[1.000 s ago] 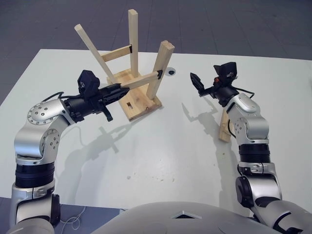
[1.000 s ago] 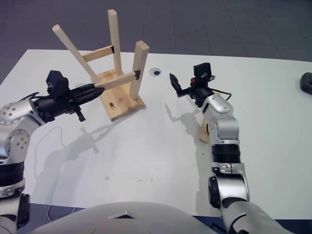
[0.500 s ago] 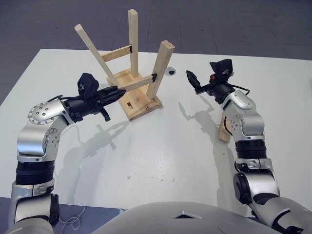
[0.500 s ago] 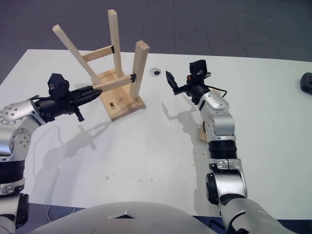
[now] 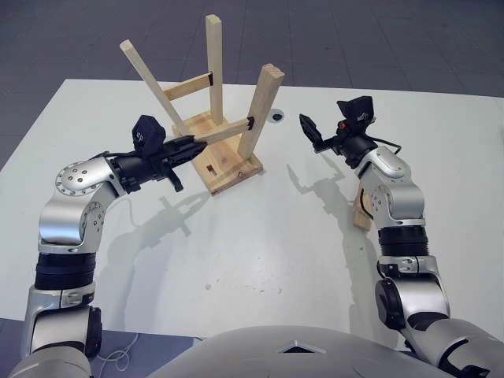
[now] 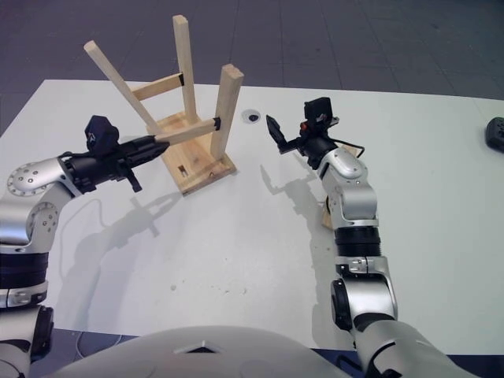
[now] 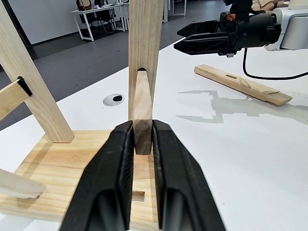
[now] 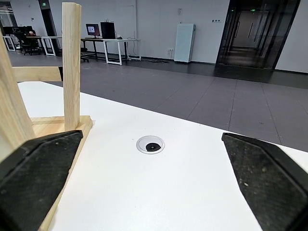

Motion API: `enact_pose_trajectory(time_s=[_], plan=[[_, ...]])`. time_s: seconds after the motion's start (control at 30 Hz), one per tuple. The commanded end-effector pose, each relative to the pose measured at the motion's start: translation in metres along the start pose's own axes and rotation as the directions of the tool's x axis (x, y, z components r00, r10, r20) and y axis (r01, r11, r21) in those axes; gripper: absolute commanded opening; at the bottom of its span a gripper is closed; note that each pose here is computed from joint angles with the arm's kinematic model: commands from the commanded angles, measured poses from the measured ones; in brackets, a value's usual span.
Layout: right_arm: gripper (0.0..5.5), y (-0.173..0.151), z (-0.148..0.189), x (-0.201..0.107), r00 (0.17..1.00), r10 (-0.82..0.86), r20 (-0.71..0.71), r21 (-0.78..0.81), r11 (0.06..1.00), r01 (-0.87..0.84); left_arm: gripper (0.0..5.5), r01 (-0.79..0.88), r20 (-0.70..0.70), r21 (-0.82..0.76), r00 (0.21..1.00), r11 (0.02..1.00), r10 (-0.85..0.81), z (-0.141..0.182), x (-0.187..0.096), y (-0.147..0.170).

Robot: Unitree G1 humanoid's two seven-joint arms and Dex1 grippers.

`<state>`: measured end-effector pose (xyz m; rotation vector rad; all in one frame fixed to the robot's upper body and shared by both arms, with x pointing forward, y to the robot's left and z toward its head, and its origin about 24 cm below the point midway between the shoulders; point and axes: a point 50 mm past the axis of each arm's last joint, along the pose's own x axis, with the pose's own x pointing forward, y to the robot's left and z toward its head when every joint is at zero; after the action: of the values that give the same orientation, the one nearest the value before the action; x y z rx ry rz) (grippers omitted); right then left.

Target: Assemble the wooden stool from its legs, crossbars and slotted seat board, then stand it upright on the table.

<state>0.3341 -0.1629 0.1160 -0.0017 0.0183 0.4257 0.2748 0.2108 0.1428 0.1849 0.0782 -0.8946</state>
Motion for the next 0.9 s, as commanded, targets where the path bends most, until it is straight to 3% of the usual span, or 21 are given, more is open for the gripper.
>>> enact_pose_trajectory(time_s=[0.03,0.5,0.7,0.8,0.9], plan=[[5.40,0.002,0.000,0.002,1.000,0.007,-0.004,0.004,1.000,-0.007,0.43,0.034,0.011,0.028,0.999,0.999,-0.034,0.005,0.006,-0.005],[5.40,-0.024,0.033,0.041,0.998,-0.040,0.051,-0.066,0.997,0.043,0.43,0.105,0.027,0.046,0.994,0.993,-0.107,0.006,0.027,-0.013],[5.40,-0.001,0.028,0.046,0.992,0.123,0.038,-0.055,0.991,-0.121,0.43,0.124,0.030,0.046,0.992,0.991,-0.125,0.005,0.031,-0.016],[5.40,0.012,0.021,0.036,0.968,0.249,0.020,-0.028,0.968,-0.249,0.43,0.140,0.033,0.042,0.989,0.989,-0.141,0.005,0.032,-0.019],[5.40,0.012,0.014,0.020,0.964,0.265,-0.013,-0.021,0.964,-0.265,0.43,0.158,0.033,0.041,0.987,0.987,-0.160,0.006,0.033,-0.022]])
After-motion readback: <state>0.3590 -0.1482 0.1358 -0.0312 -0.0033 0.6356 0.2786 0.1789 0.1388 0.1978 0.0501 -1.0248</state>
